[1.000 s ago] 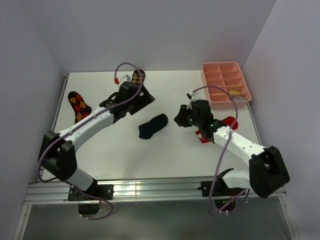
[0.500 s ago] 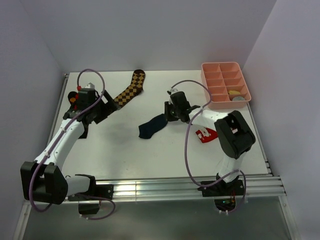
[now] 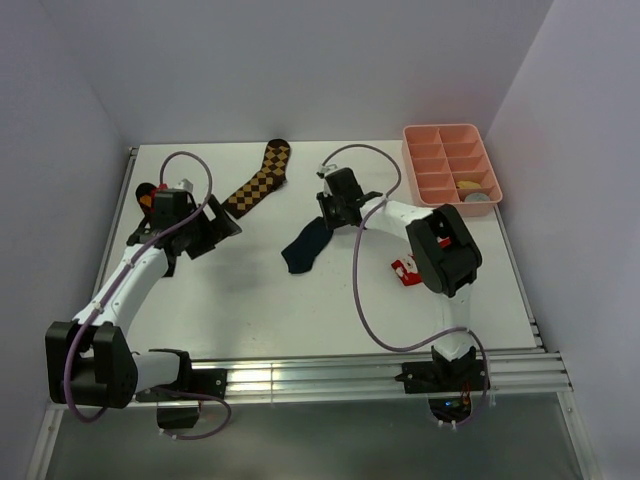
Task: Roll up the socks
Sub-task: Roll the sock at the center of the board.
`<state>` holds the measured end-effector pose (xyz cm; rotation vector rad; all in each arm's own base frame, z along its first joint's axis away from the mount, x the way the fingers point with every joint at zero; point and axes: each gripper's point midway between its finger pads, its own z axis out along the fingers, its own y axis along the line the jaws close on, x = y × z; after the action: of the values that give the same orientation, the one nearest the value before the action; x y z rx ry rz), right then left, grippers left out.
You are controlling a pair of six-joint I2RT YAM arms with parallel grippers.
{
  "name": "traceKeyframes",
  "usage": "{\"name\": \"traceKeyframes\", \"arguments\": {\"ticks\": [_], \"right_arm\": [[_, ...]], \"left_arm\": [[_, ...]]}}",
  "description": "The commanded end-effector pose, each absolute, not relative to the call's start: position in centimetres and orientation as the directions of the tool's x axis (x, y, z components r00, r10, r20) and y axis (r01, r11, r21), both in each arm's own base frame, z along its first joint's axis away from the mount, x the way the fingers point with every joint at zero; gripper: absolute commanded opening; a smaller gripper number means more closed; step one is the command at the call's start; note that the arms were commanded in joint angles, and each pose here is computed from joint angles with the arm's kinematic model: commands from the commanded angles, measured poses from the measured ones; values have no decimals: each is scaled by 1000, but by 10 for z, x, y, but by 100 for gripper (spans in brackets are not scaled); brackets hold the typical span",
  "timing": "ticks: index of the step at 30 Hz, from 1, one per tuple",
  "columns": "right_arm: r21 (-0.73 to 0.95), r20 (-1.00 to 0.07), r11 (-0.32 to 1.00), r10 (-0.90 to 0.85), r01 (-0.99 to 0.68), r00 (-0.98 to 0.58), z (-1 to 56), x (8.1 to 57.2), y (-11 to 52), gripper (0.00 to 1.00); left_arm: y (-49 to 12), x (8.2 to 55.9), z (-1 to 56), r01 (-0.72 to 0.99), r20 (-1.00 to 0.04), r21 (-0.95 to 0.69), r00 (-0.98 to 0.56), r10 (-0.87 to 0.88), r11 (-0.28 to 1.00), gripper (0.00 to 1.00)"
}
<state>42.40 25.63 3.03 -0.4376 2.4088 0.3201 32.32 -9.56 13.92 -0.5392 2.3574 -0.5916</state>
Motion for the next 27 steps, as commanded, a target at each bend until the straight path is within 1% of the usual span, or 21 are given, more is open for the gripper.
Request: {"name": "traceKeyframes", "arguments": {"ticks": [1,2,3,4,6,7,9,10,13,14,17,21,27], "right_arm": [[56,-716,896,-272,-441,-643,69,440,262,31],[60,-721,892,-271,-448,-637,72,436,262,31],[62,-758,887,-256,-457,-600,94,436,264,31],[52,-754,881,-274,-471,-597,92,425,266,33],[10,-796,876,-285,-483,-534,114,417,267,38],[-4,-790,858,-317,-514,-524,109,400,276,44],[-11,-792,838,-340,-545,-507,110,384,287,49],[-42,-788,820,-378,-571,-486,108,375,290,54],[-102,-776,777,-453,-621,-439,101,348,314,60],[-123,-769,744,-490,-656,-411,98,334,329,61],[-195,-732,699,-571,-688,-372,82,316,345,61],[-245,-703,657,-627,-713,-336,70,305,358,61],[-279,-658,626,-677,-728,-330,52,301,360,61]], "left_arm": [[-96,330,147,-160,-537,-539,-691,-484,827,93],[-95,329,145,-164,-538,-534,-691,-483,829,93],[-93,330,144,-169,-541,-530,-687,-484,831,93],[-93,329,143,-173,-540,-527,-688,-485,832,93],[-91,330,143,-180,-544,-520,-684,-486,835,93],[-90,330,144,-182,-546,-520,-681,-488,835,93],[-88,330,143,-192,-548,-514,-677,-492,836,93],[-87,330,142,-196,-546,-512,-677,-494,836,93],[-88,329,140,-199,-541,-512,-680,-494,835,93],[-88,329,140,-201,-538,-514,-681,-496,834,93],[-88,329,140,-200,-538,-517,-681,-497,833,93],[-86,328,141,-203,-544,-514,-675,-500,833,93],[-88,326,142,-194,-540,-523,-678,-499,830,93]]}}
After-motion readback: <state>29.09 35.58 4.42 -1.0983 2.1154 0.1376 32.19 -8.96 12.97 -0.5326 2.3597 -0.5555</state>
